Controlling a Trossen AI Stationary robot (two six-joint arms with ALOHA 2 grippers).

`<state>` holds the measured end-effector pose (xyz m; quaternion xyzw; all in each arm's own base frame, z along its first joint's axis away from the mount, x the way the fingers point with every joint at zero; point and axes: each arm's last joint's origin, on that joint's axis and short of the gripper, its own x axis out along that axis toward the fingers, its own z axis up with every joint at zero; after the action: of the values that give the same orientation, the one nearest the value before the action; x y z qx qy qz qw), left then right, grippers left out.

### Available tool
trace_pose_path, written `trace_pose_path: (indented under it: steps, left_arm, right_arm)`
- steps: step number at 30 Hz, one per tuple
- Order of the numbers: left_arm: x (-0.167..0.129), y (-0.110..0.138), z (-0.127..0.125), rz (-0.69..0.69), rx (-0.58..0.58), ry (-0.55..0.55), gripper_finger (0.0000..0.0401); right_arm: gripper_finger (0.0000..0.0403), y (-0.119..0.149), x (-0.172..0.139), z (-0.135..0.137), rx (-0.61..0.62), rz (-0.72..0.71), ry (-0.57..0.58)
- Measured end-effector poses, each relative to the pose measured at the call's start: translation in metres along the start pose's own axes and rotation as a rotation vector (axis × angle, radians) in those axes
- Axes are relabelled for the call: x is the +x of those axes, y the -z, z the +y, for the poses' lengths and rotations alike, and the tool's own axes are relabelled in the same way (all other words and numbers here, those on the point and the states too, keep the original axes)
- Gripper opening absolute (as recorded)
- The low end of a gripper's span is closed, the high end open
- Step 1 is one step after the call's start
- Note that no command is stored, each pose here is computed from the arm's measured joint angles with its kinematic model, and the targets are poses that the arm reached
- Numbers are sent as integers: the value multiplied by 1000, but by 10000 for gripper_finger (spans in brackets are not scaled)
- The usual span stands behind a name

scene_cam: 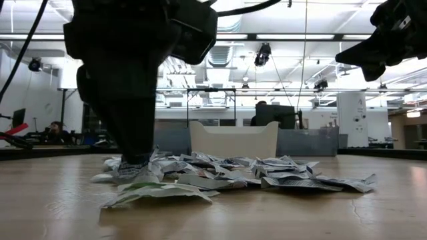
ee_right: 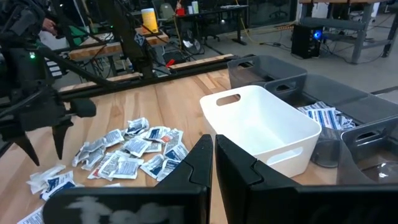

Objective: Pick & Place First Aid Supplies
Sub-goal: Put the green bandage into the left black bin

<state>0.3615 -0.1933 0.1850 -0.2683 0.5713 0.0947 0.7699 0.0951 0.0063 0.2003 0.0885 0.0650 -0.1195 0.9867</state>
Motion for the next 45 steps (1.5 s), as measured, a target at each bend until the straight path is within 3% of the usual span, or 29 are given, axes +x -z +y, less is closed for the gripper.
trace_pose_path:
  steps: [8,15,45]
  left_arm:
    - [2,1,2,1,-290,-6,151]
    - [3,1,3,-26,-406,-21,151]
    - [24,9,17,-36,-451,-98,139]
  right_arm:
    - [18,0,0,0,0,0,0]
    - [18,0,0,0,0,0,0]
    - [18,0,0,0,0,1,1]
